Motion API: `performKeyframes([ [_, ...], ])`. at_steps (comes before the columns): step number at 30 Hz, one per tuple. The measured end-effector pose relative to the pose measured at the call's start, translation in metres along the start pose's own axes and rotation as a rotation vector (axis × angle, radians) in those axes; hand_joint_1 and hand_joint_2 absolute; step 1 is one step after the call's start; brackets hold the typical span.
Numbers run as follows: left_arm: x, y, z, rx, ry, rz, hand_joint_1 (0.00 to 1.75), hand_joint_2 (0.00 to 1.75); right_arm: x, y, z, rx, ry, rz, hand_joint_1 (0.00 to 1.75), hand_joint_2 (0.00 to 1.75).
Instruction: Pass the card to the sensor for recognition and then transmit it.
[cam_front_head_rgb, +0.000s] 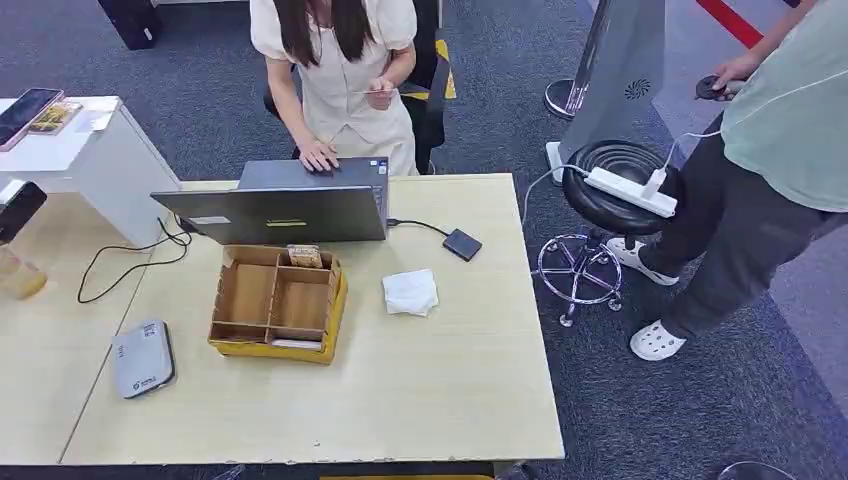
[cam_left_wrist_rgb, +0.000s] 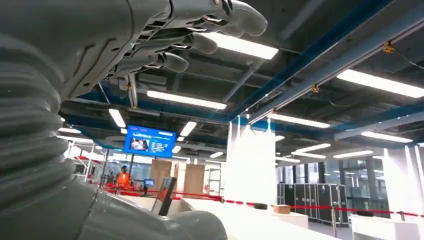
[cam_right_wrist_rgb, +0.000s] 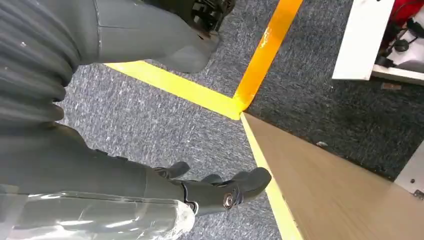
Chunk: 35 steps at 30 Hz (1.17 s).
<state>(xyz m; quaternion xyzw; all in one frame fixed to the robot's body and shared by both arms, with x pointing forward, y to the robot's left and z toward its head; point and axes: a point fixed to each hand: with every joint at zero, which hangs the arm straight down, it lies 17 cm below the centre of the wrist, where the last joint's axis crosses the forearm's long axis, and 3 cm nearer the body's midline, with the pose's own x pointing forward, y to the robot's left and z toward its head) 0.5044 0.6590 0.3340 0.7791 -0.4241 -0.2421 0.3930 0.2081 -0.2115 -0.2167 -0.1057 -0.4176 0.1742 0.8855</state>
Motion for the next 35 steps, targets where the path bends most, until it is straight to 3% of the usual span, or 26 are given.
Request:
performKeyframes([
  [4,-0.018,-0.006,0.005,-0.020,0.028,-0.047,0.00,1.75,0.000,-0.001,0.000,-0.005,0.002,-0.007,0.00,1.75],
  [11,-0.091,-0.029,0.041,-0.085,0.126,-0.125,0.00,1.75,-0.006,-0.004,0.003,-0.025,0.011,-0.020,0.00,1.75],
  [23,-0.209,-0.056,0.152,-0.217,0.263,-0.296,0.00,1.75,-0.023,-0.008,0.013,-0.065,0.039,-0.058,0.00,1.75],
  [35,-0.259,-0.058,0.229,-0.306,0.265,-0.451,0.00,1.75,-0.033,-0.013,0.018,-0.092,0.059,-0.085,0.00,1.75],
])
